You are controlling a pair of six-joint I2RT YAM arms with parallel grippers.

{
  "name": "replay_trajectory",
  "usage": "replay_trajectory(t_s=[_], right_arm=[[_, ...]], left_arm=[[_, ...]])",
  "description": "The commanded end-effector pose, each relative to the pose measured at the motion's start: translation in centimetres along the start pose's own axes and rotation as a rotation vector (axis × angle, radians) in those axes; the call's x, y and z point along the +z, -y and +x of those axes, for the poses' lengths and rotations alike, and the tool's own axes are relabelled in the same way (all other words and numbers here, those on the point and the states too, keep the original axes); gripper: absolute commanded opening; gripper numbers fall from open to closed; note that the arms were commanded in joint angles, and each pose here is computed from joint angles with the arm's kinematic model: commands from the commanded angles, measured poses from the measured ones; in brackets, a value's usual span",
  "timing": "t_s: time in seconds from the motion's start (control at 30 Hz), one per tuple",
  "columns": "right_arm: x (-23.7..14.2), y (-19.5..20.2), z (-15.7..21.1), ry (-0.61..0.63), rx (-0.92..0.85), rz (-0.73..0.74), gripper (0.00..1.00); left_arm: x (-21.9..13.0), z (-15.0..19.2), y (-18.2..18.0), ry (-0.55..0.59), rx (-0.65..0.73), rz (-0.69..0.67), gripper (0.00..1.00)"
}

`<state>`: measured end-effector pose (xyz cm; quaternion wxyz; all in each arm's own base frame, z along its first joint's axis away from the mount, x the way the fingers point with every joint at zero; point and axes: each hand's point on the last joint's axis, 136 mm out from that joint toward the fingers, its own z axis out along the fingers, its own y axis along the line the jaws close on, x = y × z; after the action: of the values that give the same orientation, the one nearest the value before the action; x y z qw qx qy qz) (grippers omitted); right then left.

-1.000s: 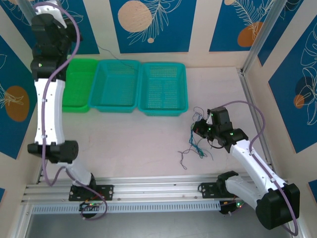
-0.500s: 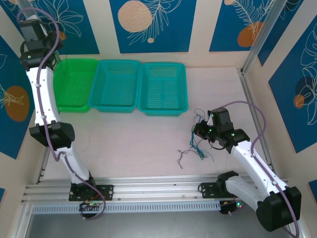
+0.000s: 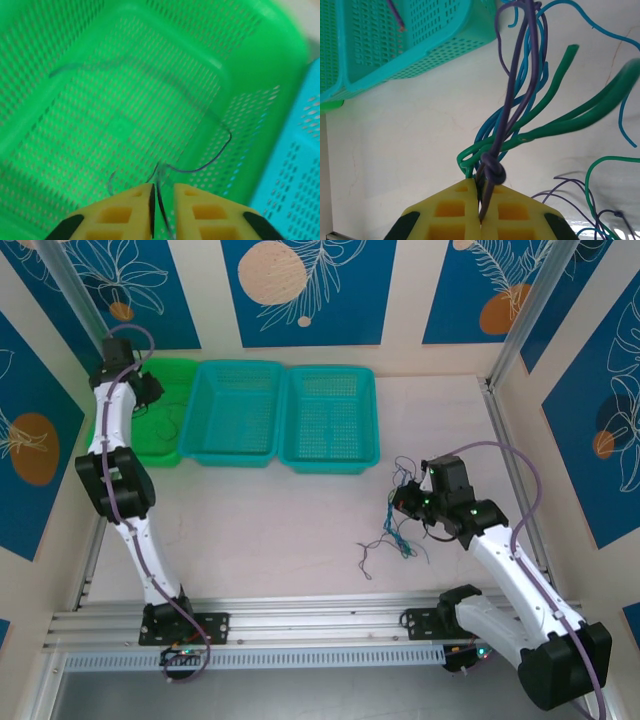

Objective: Untangle the cables

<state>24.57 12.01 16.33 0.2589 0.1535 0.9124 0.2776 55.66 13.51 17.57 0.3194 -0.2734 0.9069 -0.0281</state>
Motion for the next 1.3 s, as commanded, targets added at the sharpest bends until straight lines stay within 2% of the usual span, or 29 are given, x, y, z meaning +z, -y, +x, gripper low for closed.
replay_trajectory(t_s=[0.0, 0.13, 0.3, 0.47, 0.6, 0.77, 0.9, 1.1, 1.27], right_arm=[[-0.5, -0.1, 0.3, 0.0, -0.013, -0.001, 0.0], [-0.7, -0.3, 0.2, 0.001, -0.02, -0.008, 0.0], [-0.6, -0.7, 0.1, 0.002, -0.022, -0.026, 0.0], [-0.6, -1.3, 0.1, -0.006, -0.017, -0.049, 0.0], [-0.6, -1.6, 0.3, -0.023, -0.015, -0.065, 0.0], [-0.3, -2.9, 0.3, -0.051, 0.001, -0.123, 0.0], [-0.1, -4.0, 0.3, -0.075, 0.023, -0.175, 0.0], [0.3, -5.1, 0.4, -0.119, 0.065, -0.238, 0.0], [0.4, -6.3, -0.1, -0.145, 0.102, -0.301, 0.0]], left_arm=[[-1.0, -1.1, -0.9, 0.061, -0.048, 0.033, 0.33], [-2.4, -1.4, -2.5, 0.115, -0.081, 0.024, 0.63], [-6.8, -2.2, -1.5, 0.198, -0.111, 0.096, 0.75], [-12.6, -1.8, 1.3, 0.29, -0.198, 0.278, 0.75], [-17.3, 0.9, 6.4, 0.298, -0.157, 0.479, 0.71], [-22.9, 8.1, 14.8, 0.251, 0.025, 0.719, 0.69], [-26.5, 16.0, 20.4, 0.187, 0.19, 0.891, 0.69], [-29.3, 28.1, 24.0, 0.131, 0.478, 1.032, 0.68], [-30.6, 37.9, 24.9, 0.056, 0.706, 1.192, 0.68]])
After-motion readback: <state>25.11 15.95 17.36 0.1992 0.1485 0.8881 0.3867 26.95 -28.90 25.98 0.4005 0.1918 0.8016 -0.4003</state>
